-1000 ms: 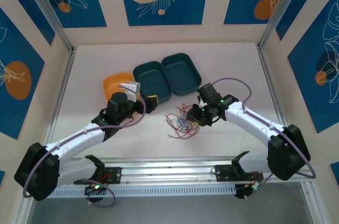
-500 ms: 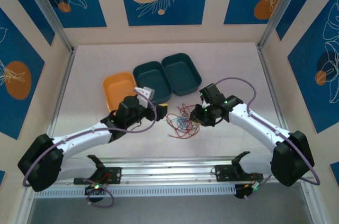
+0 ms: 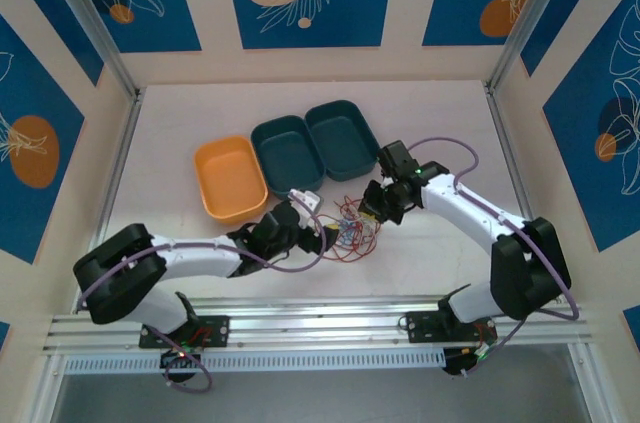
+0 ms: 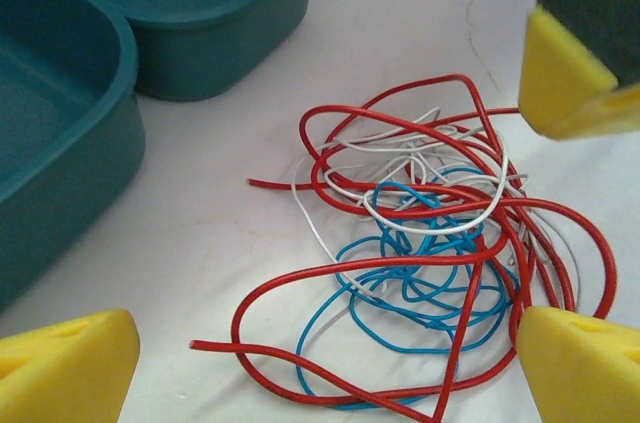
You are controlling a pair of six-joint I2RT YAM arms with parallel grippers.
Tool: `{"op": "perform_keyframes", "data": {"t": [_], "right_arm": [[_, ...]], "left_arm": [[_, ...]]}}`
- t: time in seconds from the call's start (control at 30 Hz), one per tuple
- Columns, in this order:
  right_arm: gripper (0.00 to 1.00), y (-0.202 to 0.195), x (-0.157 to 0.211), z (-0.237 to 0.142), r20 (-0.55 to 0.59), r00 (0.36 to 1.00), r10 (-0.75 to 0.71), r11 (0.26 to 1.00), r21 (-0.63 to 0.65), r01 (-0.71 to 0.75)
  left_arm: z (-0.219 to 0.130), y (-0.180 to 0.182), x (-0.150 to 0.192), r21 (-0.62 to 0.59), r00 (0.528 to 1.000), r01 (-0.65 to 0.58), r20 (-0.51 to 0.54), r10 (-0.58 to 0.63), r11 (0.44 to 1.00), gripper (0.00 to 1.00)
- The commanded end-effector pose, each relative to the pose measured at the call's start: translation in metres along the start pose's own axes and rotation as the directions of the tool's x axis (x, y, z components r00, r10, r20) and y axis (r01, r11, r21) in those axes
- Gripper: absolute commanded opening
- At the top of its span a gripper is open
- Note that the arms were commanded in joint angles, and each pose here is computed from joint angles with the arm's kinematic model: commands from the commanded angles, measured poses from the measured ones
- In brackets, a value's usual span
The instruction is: Untangle the cables
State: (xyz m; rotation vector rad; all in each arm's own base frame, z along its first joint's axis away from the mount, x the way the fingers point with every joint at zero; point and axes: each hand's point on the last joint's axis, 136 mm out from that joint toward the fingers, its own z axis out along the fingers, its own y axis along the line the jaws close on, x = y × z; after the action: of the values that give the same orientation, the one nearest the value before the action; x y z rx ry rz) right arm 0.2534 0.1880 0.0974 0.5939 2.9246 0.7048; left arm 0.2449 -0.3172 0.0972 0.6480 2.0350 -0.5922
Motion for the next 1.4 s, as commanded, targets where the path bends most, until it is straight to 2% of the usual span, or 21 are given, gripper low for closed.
{"op": "perform_keyframes", "data": {"t": [0.0,0.33,1.13,1.37], "right_arm": [[0.16,0.004,-0.001,0.0,-0.007,0.999,0.033,0.999,0.023,-0.032],[0.27,-0.007,0.004,0.004,0.002,0.998,0.066,0.995,0.077,-0.066],[0.26,0.0,0.006,0.028,-0.035,0.996,0.078,0.996,0.056,-0.076],[0.26,-0.003,0.007,0.017,-0.016,0.999,0.051,0.994,0.094,-0.049]], "left_arm": [[0.005,-0.007,-0.008,0.011,0.999,0.019,0.043,-0.019,1.0,0.97],[0.013,-0.007,0.001,0.01,0.999,0.037,0.03,-0.037,0.999,0.98],[0.019,-0.004,0.007,-0.001,0.999,0.039,0.013,-0.039,0.999,1.0],[0.02,-0.005,0.007,0.0,0.999,0.039,0.013,-0.039,0.999,1.0]]}}
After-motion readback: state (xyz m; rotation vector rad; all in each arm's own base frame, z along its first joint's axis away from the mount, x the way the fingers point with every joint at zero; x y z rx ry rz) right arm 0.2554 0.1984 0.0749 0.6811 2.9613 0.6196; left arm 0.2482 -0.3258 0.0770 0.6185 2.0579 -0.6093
